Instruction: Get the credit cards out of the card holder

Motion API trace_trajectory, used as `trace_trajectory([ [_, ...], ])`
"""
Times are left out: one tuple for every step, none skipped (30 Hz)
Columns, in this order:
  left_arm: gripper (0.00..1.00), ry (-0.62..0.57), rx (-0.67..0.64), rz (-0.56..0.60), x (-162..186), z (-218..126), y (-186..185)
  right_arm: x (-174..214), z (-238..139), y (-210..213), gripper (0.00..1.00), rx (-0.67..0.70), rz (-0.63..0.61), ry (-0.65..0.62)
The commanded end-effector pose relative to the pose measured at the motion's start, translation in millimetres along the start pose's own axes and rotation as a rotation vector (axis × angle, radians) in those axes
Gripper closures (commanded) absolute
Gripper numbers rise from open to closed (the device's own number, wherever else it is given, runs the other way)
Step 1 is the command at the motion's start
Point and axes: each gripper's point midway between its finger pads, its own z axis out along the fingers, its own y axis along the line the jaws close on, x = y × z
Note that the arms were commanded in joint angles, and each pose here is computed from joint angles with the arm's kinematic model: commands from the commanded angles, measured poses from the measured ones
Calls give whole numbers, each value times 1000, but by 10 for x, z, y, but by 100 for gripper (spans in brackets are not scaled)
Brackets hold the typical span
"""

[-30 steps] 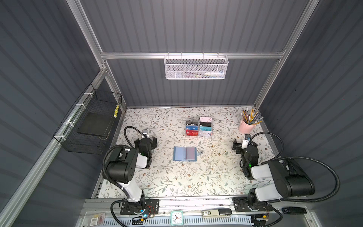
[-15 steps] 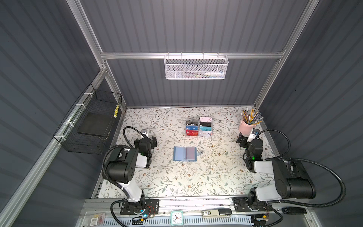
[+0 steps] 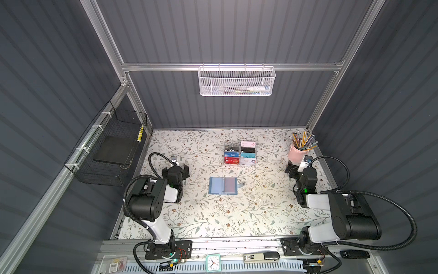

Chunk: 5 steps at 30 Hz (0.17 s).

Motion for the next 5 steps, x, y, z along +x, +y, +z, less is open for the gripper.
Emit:
trace_trajectory([
  [0,-12,-26,-20,-52,28,51,-26,49,77,1,-46,-13,6],
  [0,-14,-25,-20,-59,27,47,-31,40,79,1,-47,-12,3],
  [0,-12,-27,-20,-51,28,53,-30,34,77,1,-47,-13,2],
  [0,-13,-26,-20,-57,29,51,-36,23,71,1,-44,-13,-4],
  [0,-11,-27,-20,-47,26,52,-36,13,65,1,-41,-14,-9],
])
